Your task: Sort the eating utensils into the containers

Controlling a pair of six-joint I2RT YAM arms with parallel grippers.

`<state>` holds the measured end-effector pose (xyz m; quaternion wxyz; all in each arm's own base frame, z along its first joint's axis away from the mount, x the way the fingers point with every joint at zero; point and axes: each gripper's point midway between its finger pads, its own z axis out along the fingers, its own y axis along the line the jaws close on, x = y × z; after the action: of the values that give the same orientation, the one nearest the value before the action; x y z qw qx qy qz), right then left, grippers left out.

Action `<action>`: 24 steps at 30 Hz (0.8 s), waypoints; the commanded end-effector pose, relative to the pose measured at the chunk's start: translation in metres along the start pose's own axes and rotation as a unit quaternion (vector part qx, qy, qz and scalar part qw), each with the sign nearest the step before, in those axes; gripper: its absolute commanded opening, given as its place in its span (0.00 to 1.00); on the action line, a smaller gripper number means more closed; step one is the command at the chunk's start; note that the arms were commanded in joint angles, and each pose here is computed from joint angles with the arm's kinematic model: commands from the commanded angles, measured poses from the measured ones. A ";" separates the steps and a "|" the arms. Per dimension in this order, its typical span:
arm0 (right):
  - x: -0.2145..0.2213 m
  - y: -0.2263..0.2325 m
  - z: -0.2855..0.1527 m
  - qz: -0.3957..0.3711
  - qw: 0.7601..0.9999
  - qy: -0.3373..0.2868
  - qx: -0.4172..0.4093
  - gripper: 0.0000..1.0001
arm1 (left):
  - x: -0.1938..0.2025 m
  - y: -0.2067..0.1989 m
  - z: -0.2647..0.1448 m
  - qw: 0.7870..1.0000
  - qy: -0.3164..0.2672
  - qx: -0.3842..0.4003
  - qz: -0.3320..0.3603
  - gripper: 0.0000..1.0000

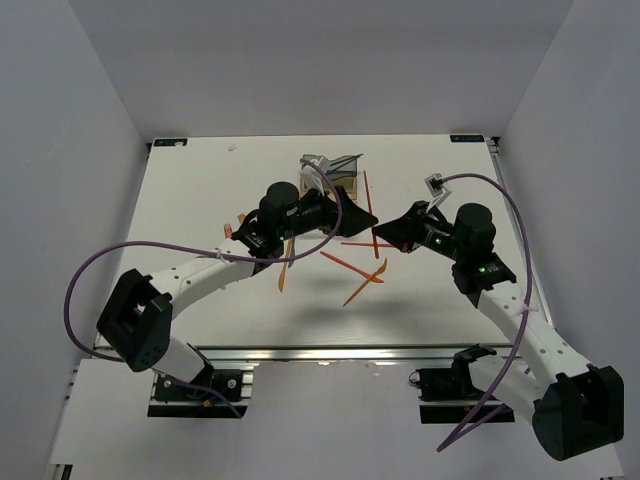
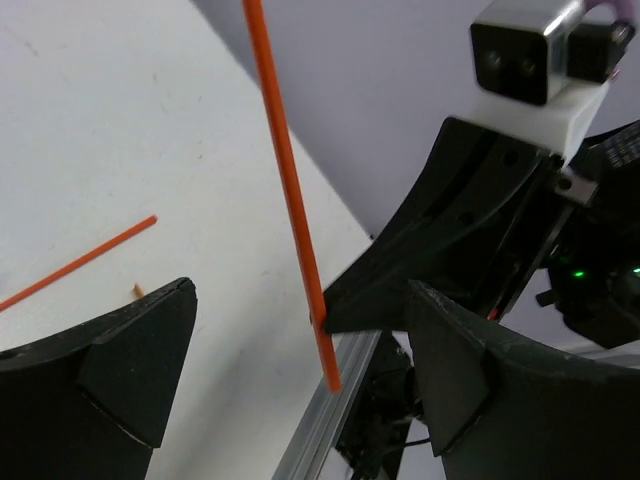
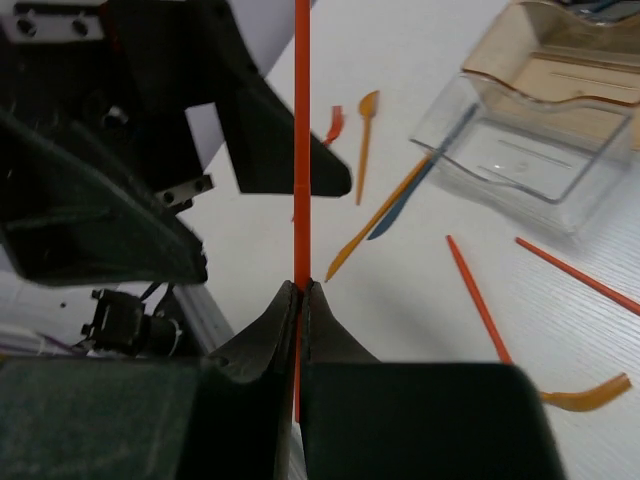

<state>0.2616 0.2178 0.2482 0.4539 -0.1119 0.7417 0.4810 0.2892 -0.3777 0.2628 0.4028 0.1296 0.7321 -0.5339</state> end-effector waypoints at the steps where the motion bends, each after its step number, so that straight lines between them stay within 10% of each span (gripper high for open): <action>1: -0.012 0.041 -0.004 -0.024 0.996 -0.001 -0.085 0.00 | -0.034 -0.037 -0.003 0.997 -0.044 0.063 0.012 0.93; 8: -0.006 0.048 0.002 -0.029 0.996 0.014 -0.087 0.00 | -0.039 -0.033 -0.001 0.997 -0.052 0.050 0.017 0.81; 16: -0.009 0.050 0.007 -0.032 0.995 0.013 -0.095 0.00 | -0.050 -0.036 0.005 0.996 -0.065 0.050 0.031 0.02; 18: -0.012 0.052 0.006 -0.044 0.994 0.007 -0.096 0.00 | -0.051 -0.031 0.008 0.996 -0.062 0.039 0.041 0.00; 21: -0.037 0.004 -0.002 -0.044 0.996 -0.056 0.061 0.89 | -0.070 0.004 0.013 0.983 -0.070 -0.060 0.161 0.00; 24: -0.036 -0.053 -0.036 -0.010 0.966 -0.068 0.248 0.89 | -0.123 0.053 0.009 0.933 -0.112 -0.222 0.261 0.00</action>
<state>0.2671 0.2126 0.2489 0.4666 -0.0827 0.7685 0.4299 0.3541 -0.3777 0.3130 0.5413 0.1554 0.7043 -0.4322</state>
